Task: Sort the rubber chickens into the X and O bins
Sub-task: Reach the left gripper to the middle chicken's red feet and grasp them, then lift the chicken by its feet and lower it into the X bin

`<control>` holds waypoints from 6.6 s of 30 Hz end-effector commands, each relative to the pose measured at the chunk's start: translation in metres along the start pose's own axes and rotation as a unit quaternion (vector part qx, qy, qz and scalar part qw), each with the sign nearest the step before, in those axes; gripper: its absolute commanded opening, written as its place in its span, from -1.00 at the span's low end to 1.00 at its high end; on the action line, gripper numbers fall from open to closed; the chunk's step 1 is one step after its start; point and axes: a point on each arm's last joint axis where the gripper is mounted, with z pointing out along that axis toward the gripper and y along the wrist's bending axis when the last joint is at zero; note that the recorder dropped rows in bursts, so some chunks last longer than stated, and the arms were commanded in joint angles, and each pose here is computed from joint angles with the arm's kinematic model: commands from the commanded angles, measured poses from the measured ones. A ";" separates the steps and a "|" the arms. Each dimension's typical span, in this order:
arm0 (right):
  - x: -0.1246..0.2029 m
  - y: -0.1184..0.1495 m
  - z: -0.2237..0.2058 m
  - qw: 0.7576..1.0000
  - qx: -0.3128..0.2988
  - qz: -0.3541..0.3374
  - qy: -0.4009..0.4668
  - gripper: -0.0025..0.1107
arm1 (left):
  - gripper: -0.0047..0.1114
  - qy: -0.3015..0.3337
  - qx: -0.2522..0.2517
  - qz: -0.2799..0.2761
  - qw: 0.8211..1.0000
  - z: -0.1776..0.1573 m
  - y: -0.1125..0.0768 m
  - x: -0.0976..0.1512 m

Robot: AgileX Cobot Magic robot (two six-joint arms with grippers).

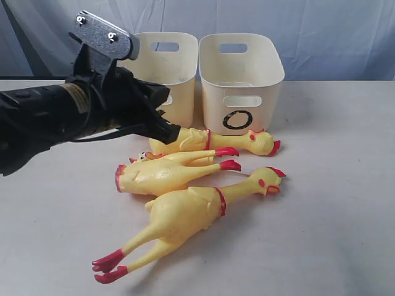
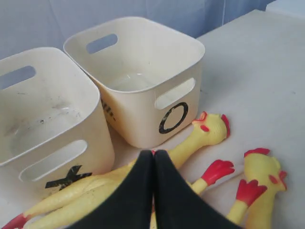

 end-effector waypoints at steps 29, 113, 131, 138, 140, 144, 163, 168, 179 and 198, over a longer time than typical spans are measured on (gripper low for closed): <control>-0.001 0.000 0.000 1.000 0.001 0.000 -0.005 -0.96 | 0.20 0.151 0.118 0.249 0.949 0.099 -0.072 0.050; -0.001 0.000 0.000 1.000 0.001 0.000 -0.005 -0.96 | -0.92 -0.026 0.048 0.310 0.949 0.024 -0.052 -0.083; -0.001 0.000 0.000 1.000 0.001 0.000 -0.005 -0.96 | -0.92 -0.207 -0.071 0.101 0.971 0.017 0.053 -0.118; -0.001 0.000 0.000 1.000 0.001 0.000 -0.005 -0.96 | -0.92 -0.243 -0.112 0.073 0.961 0.010 0.082 -0.119; -0.001 0.000 0.000 1.000 0.001 0.000 -0.005 -0.96 | -0.92 -0.242 -0.120 0.069 0.960 0.008 0.089 -0.118; -0.001 0.000 0.000 1.000 0.001 0.000 -0.005 -0.96 | -0.92 -0.276 -0.125 0.009 0.953 -0.002 0.118 -0.118; -0.001 0.000 0.000 1.000 0.001 0.001 -0.005 -0.96 | -0.92 -0.429 0.031 -0.318 0.845 0.077 0.211 -0.022; -0.001 0.000 0.000 1.000 0.001 0.001 -0.005 -0.96 | -0.92 -0.431 0.029 -0.321 0.843 0.097 0.220 -0.016; -0.001 0.000 0.000 1.000 0.001 0.001 -0.005 -0.96 | -0.92 -0.366 0.019 -0.341 0.866 0.145 0.217 0.005; -0.001 0.000 0.000 1.000 0.001 0.001 -0.005 -0.96 | -0.35 -0.238 -0.020 -0.425 0.873 0.177 0.206 0.022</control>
